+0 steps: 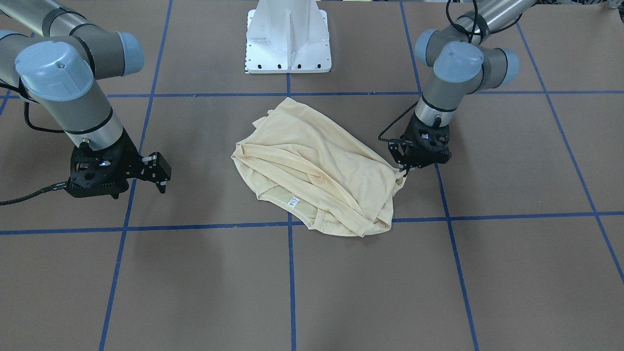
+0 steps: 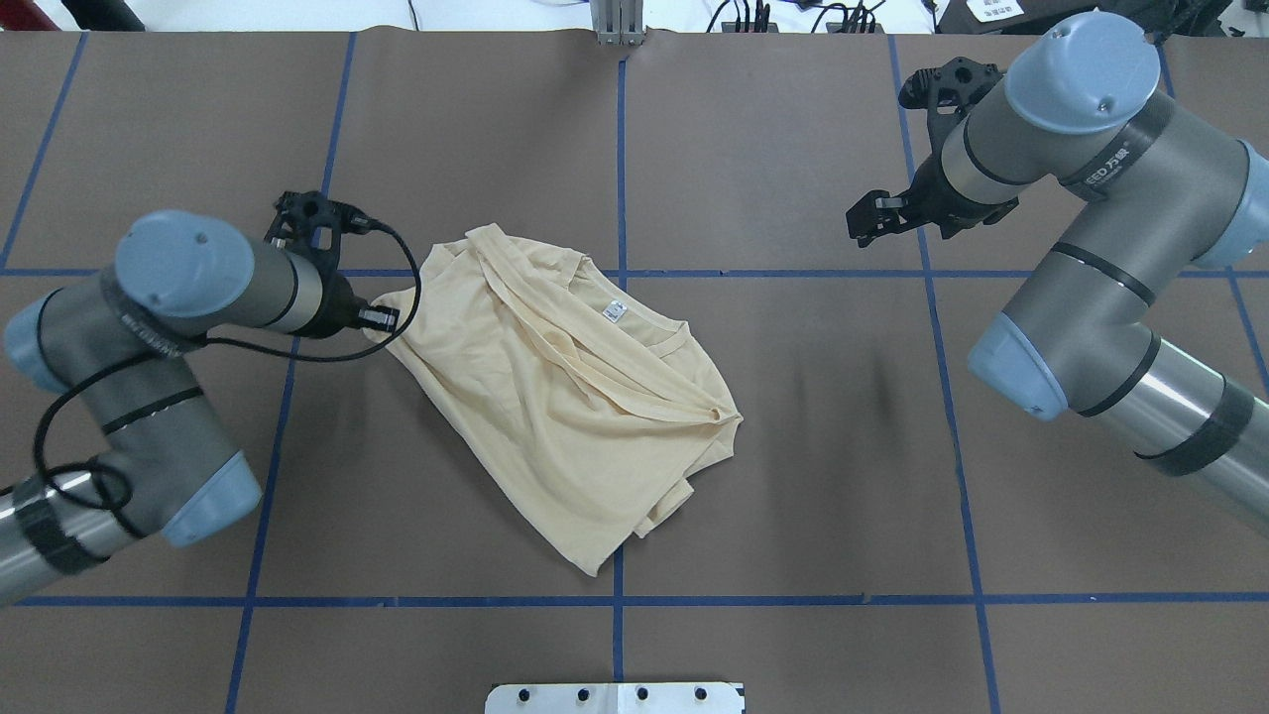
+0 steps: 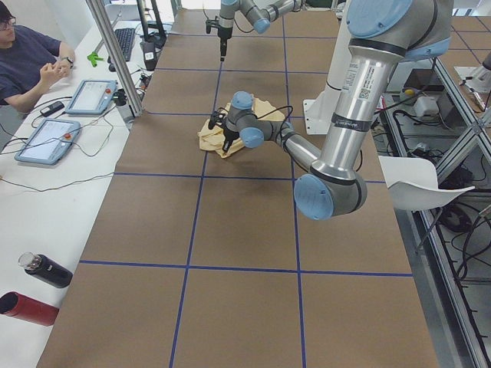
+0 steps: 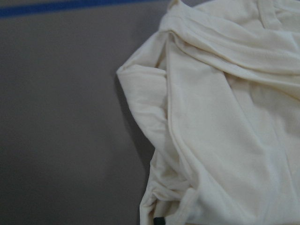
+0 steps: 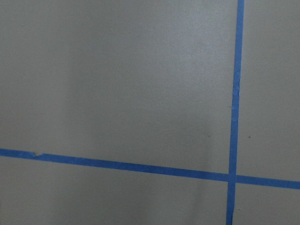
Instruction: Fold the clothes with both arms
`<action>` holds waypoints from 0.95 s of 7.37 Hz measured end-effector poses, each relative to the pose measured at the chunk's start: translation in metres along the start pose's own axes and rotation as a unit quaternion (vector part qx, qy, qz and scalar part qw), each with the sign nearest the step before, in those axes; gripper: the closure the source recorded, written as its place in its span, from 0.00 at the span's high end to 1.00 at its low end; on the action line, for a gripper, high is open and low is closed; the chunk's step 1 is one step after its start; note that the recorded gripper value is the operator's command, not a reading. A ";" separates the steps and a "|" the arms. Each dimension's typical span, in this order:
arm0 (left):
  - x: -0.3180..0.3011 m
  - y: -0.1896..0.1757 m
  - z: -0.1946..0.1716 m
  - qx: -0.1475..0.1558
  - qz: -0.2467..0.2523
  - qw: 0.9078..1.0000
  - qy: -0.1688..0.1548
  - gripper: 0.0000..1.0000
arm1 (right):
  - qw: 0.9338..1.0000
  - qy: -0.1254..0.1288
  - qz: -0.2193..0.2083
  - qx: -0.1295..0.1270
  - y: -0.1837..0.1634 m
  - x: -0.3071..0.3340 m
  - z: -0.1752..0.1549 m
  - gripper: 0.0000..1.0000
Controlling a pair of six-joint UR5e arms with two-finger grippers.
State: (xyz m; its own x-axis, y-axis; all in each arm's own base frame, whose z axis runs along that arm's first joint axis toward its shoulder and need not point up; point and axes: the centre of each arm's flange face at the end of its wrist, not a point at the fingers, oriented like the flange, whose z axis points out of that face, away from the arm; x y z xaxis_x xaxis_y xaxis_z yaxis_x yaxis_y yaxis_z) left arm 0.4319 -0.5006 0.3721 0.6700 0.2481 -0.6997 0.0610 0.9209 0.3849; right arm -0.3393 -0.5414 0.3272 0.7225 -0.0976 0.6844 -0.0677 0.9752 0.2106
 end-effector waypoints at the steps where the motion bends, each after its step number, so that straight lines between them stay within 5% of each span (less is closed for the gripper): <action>1: -0.001 -0.044 0.022 0.006 -0.002 1.000 -0.017 0.00 | 1.000 0.000 0.000 0.000 0.000 0.000 0.000 0.99; 3: -0.010 -0.123 0.046 0.015 0.014 0.999 -0.050 0.00 | 1.000 0.000 -0.001 -0.001 0.001 0.000 0.001 0.99; 4: -0.026 -0.149 0.046 0.020 0.031 0.997 -0.062 0.38 | 1.000 0.000 -0.001 -0.001 0.001 0.000 0.001 0.99; 5: -0.042 -0.165 0.042 0.026 0.045 0.996 -0.070 0.99 | 1.000 0.000 -0.001 -0.001 0.001 -0.001 0.000 0.99; 7: -0.068 -0.185 0.025 0.043 0.065 0.995 -0.068 1.00 | 1.000 -0.003 0.001 -0.002 -0.001 -0.010 0.002 0.99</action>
State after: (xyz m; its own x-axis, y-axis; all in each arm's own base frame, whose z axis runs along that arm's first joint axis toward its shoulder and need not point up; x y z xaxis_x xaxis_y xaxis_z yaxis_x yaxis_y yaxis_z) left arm 0.3936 -0.6958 0.3637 0.7702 0.3157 -0.5542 0.0255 0.8530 0.5213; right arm -0.3478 -0.5415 0.3221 0.7187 -0.0961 0.6886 -0.0675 0.9761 0.2067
